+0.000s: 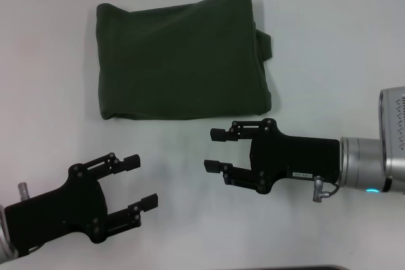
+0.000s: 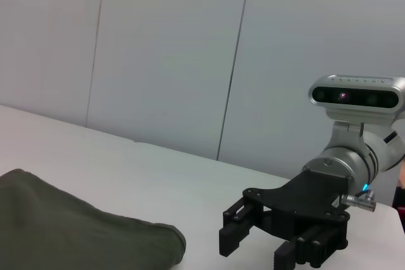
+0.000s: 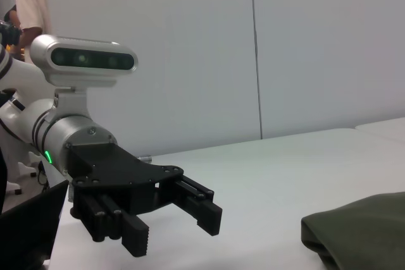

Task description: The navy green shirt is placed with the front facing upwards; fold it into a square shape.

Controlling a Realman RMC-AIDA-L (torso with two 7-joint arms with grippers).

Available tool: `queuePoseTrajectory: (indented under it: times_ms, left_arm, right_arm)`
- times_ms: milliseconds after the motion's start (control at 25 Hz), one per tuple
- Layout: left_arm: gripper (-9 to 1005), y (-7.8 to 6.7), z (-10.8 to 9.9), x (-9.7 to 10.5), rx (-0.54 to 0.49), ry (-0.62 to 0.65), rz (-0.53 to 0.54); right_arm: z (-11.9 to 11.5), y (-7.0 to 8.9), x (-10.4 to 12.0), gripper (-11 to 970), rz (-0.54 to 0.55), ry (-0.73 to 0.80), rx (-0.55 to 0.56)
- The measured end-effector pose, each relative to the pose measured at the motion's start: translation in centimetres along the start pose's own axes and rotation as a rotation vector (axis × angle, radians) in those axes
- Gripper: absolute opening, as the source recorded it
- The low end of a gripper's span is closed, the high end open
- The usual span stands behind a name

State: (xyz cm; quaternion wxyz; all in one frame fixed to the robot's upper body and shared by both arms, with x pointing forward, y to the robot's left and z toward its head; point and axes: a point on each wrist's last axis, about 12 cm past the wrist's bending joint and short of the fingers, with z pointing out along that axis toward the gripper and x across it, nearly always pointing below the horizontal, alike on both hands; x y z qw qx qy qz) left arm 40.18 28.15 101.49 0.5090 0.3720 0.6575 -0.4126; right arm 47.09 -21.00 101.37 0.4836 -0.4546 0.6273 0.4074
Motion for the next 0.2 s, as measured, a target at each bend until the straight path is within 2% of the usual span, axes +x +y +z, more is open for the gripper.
queuePoseTrajectory:
  times_ms: [200]
  left_arm:
    - [706,-0.11,-0.04,-0.02,0.004,-0.005,-0.002]
  right_arm:
    - [0.02,0.01,-0.06,537,-0.001,-0.003,-0.004]
